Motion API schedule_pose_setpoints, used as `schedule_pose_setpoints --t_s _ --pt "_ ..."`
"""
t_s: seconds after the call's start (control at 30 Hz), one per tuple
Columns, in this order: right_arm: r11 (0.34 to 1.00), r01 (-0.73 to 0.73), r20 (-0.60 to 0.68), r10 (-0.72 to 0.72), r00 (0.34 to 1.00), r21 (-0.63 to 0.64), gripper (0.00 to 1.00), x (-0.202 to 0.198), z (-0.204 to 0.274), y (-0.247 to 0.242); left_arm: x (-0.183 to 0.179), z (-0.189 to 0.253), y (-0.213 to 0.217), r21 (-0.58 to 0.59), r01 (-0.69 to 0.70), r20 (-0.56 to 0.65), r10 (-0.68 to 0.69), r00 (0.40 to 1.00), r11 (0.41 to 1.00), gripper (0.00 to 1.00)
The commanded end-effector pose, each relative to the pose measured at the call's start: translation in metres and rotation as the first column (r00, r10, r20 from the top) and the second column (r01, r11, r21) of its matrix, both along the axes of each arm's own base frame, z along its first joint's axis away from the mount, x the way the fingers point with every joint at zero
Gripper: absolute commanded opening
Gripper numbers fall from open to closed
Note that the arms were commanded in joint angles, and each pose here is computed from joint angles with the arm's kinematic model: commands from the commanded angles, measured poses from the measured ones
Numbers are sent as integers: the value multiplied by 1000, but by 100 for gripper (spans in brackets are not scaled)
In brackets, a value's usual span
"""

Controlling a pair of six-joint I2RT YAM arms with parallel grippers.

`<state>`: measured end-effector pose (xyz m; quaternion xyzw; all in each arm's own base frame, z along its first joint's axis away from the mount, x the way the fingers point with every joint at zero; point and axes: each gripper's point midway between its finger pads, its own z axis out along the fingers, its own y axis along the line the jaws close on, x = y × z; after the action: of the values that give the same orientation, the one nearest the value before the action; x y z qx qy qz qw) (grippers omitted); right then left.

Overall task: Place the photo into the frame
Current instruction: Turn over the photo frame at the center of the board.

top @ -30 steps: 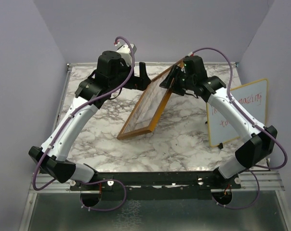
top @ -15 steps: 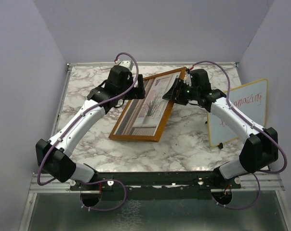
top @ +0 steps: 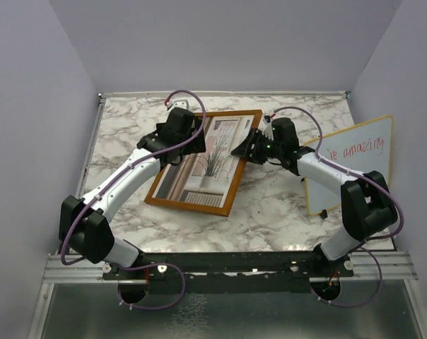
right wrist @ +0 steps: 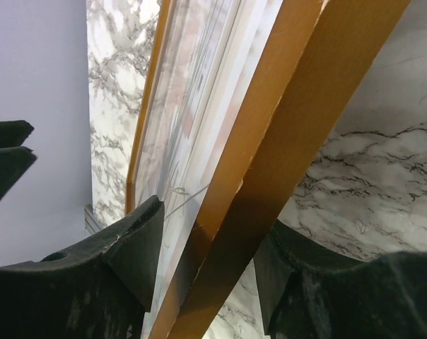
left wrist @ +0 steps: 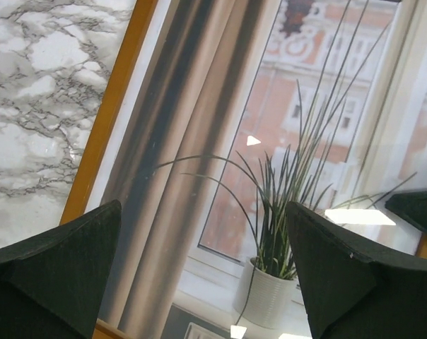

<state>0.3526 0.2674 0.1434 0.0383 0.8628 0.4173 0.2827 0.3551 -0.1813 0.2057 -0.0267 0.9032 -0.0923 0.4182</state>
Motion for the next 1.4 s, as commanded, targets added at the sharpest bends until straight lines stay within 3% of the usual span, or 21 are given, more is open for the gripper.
schedule_pose_setpoints --t_s 0.0,0.27,0.53,0.9,1.07,1.23,1.37 --pt "998 -8 72 3 997 69 55 13 10 12 8 -29 16 72 -88 -31 90 995 994 98" --pt "997 76 -46 -77 996 -23 65 17 -34 0 11 -48 13 81 -79 -79 85 993 994 98" --pt "985 134 -67 -142 988 -112 79 17 -57 -16 13 -52 16 77 -71 -94 78 992 994 98" --pt "870 255 -122 -334 935 -422 82 12 -85 -70 11 -56 23 69 -75 -111 83 990 995 98" --pt "858 305 -10 -339 941 -413 81 14 -47 -81 7 -41 24 44 -73 -79 76 994 996 98" --pt "889 303 188 -251 950 -344 80 10 28 -84 1 -7 28 -2 -73 0 73 997 997 98" --pt "908 310 346 -206 915 -280 80 -2 90 -90 -7 30 39 -35 -96 98 99 990 995 98"
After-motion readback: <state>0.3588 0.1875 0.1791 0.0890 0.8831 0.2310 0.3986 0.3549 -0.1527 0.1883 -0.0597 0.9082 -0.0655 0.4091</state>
